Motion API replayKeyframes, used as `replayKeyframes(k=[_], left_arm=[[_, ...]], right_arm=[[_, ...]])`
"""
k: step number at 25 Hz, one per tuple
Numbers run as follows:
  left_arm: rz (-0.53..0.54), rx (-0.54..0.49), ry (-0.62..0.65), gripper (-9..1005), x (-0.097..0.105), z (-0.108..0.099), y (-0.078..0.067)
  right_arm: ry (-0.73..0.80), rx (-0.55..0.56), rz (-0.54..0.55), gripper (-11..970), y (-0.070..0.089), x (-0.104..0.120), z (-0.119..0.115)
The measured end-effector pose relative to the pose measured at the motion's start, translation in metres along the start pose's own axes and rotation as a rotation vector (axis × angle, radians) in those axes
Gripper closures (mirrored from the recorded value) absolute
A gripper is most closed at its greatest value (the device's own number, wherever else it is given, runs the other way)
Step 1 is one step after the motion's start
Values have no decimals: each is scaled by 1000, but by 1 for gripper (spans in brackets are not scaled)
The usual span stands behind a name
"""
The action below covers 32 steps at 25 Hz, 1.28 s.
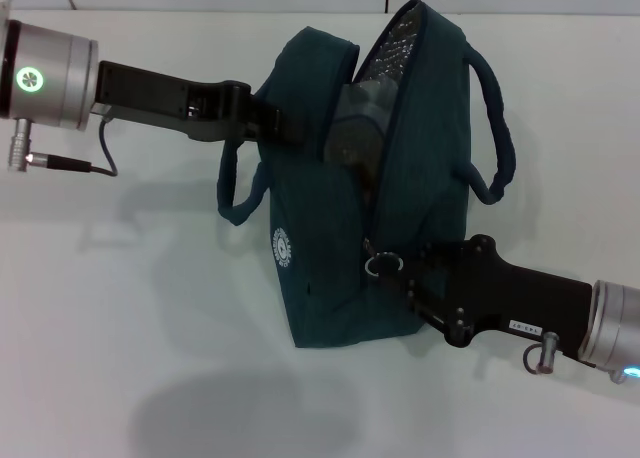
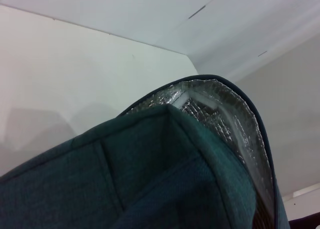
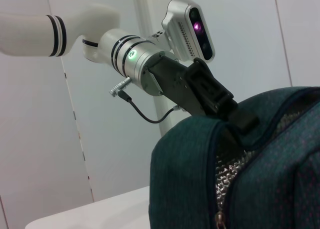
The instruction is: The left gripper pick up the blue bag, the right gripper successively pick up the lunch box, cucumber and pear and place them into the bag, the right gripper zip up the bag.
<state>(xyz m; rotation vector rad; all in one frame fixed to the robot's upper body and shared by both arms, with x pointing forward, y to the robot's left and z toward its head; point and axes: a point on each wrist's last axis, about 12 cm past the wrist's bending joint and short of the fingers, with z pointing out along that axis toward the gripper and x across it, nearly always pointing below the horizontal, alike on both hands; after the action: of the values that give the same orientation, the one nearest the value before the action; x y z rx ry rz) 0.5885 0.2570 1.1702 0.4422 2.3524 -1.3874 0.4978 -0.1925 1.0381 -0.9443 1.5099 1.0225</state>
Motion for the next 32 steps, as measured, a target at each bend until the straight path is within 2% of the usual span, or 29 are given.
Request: replayKeyframes(k=[4, 12, 23, 32], left_arm=[[2, 0, 0, 930, 0, 0, 0], [1, -1, -1, 930, 1, -1, 1], [-3, -1, -3, 929, 2, -1, 2], [0, -5, -4, 929, 3, -2, 2]], right_arm=[[2, -4, -4, 772, 0, 0, 1], [10, -32, -43, 943, 4, 1, 3], [-7, -24, -36, 941, 5, 0, 1], [-161, -3, -3, 941, 6, -11, -18]])
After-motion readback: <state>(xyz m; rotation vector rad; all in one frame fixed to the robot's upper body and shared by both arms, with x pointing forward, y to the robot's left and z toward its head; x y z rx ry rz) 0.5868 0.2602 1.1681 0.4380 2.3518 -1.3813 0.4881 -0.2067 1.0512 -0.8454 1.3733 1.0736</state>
